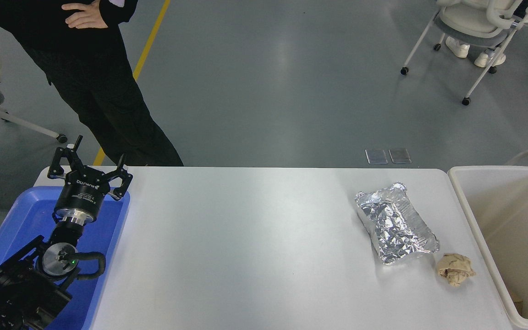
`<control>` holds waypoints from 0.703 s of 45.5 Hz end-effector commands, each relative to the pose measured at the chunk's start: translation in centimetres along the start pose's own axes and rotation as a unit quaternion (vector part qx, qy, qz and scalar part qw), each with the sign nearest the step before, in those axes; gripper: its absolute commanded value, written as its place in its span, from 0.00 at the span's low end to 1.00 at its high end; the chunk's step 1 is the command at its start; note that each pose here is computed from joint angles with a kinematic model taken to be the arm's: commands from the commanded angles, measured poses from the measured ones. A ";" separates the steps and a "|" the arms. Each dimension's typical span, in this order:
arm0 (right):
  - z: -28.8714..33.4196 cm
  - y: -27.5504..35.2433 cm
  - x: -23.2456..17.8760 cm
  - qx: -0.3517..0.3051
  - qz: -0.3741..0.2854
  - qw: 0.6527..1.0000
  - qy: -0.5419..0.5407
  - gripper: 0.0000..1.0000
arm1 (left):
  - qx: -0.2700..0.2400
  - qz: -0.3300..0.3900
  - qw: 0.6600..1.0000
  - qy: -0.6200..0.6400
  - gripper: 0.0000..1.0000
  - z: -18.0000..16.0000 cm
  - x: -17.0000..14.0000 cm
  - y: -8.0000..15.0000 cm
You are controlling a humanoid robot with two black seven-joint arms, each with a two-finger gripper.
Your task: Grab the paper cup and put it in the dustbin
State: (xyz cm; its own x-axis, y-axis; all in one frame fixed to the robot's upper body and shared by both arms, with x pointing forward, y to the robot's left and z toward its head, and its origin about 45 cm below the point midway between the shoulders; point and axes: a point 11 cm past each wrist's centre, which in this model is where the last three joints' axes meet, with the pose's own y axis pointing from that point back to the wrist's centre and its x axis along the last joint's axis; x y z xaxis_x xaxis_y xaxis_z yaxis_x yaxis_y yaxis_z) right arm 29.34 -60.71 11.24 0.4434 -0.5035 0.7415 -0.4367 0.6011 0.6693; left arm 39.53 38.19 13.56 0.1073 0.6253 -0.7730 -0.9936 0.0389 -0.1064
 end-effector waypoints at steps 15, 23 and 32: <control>-0.3 0.1 1.0 0.003 0.069 0.998 -0.008 0.78 | 0.000 0.000 1.000 0.000 1.00 0.0 0.0 0.0; -2.1 0.5 0.4 0.024 0.038 0.999 -0.022 0.83 | 0.000 0.000 1.000 0.000 1.00 0.0 0.0 0.0; -2.7 3.6 1.5 0.054 -0.042 0.996 -0.059 1.00 | 0.000 0.000 1.000 0.000 1.00 0.0 0.0 0.0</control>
State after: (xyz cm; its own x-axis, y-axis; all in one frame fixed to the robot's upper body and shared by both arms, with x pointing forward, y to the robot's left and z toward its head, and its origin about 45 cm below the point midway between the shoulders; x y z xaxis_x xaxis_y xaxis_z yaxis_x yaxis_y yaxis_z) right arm 30.69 -59.91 12.63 0.3737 -0.4997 0.7814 -0.4949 0.6051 0.6236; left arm 39.53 38.18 13.56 0.1076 0.6252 -0.7730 -0.9935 0.0392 -0.1066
